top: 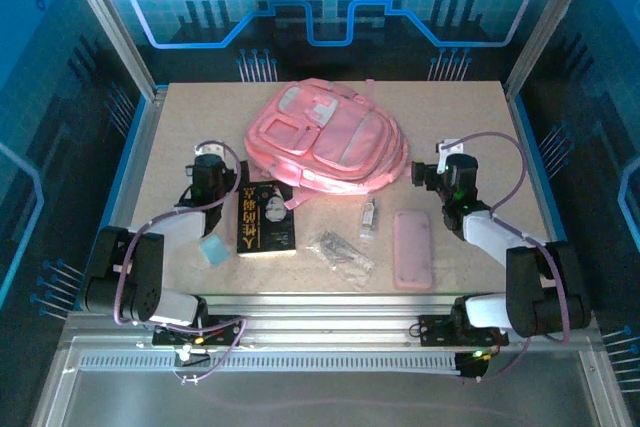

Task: Pack the student bag

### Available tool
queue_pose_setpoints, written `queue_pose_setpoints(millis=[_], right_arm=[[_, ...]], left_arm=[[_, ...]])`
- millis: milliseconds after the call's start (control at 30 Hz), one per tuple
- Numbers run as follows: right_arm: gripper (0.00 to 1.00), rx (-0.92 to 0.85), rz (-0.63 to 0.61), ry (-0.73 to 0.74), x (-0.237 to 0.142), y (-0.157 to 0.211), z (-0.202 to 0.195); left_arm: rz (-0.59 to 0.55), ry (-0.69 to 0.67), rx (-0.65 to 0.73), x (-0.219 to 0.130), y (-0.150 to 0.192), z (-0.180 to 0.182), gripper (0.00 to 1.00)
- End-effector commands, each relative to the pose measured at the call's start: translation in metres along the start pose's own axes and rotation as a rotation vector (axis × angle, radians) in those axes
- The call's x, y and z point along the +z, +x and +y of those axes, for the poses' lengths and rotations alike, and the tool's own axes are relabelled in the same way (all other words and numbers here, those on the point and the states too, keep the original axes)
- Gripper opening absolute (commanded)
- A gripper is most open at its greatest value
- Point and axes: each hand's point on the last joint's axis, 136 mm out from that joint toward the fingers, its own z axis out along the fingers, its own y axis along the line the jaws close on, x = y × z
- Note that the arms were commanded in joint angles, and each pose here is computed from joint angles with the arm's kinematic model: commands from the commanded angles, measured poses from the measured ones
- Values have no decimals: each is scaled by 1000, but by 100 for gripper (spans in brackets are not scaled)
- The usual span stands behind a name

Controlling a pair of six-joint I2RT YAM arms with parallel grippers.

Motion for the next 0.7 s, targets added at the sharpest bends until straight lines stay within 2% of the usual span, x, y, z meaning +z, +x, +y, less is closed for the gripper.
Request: queue_pose_setpoints(millis=[0,67,200,300,433,500,667], right_arm=[[100,180,89,-55,-15,-13,12],[100,271,144,-131,-21,-14,28],[100,462,259,-192,-25,-13,48],[100,535,352,-252,-23,-17,65],[100,573,411,-329,-6,-30,86],[96,590,421,-356,7,-33,93],[89,643,469,-335,44,-26,99]], left_arm=[[59,-1,13,-13,-25,-24,99],[137,11,-57,-19,-25,-38,99],[279,6,-332,-21,-18,-63,99],[305,23,-476,-19,-13,-91,99],[358,38,-643,-15,1,-129,99],[375,28,-666,-14,9,-143,99],[394,-48,-703,-7,31,-151,99]])
